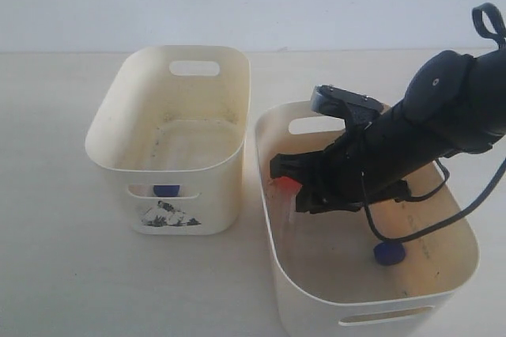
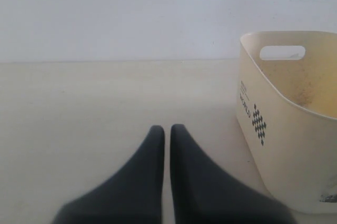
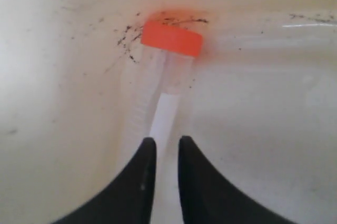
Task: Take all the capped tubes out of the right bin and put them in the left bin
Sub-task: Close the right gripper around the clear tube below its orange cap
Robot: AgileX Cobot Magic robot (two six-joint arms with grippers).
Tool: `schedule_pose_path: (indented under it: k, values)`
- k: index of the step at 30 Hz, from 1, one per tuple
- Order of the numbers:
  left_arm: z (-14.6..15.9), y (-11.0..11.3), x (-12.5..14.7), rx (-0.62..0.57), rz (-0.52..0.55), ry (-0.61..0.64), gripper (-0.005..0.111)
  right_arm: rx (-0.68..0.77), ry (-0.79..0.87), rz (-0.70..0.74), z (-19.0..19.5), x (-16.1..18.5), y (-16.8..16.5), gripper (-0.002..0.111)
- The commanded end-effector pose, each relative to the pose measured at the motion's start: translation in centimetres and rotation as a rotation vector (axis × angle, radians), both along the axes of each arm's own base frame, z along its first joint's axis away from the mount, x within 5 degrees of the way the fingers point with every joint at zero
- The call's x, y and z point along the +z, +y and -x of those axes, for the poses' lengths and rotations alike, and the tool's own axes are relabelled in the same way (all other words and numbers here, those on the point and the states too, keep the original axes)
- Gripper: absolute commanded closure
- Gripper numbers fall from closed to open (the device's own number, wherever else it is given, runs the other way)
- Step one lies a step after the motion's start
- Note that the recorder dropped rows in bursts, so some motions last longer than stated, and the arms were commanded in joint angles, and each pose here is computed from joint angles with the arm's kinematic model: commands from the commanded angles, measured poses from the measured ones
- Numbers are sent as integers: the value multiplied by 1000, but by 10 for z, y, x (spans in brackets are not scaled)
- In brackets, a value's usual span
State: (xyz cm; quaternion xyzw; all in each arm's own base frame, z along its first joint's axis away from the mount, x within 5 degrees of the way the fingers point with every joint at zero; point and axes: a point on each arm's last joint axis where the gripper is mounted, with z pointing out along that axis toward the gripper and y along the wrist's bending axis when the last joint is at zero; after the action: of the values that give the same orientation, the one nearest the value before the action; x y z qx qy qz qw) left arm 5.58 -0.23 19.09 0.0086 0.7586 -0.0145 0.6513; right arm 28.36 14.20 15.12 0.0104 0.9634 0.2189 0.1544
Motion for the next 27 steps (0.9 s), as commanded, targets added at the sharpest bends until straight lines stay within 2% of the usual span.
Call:
schedule_pose_path:
  k: [1,3,5,8,10,12,15,16,27]
  values:
    - [0,0,1,3,6,-7,102,-18,-6,-1,-1,0,-2,57]
    - [0,0,1,3,6,-7,102,-41,1,-6,-2,0,-2,43]
    - [0,0,1,3,6,-7,102,-49,-9,-1,-3,-2,-3,48]
    - [0,0,1,3,6,-7,102,-77,-30,5,-7,-3,-4,64]
    - [0,0,1,3,6,-7,102,-90,-39,3,-8,-3,-4,64]
    - [0,0,1,3,6,-7,102,-103,-38,-5,-8,-2,-4,56]
    - [0,0,1,3,6,-7,102,-104,-37,-6,-8,-2,-4,33]
    - [0,0,1,3,6,-7,102,-104,-37,-6,-8,-2,-4,29]
    - [0,0,1,3,6,-7,102,-129,-29,-24,-8,-2,-3,33]
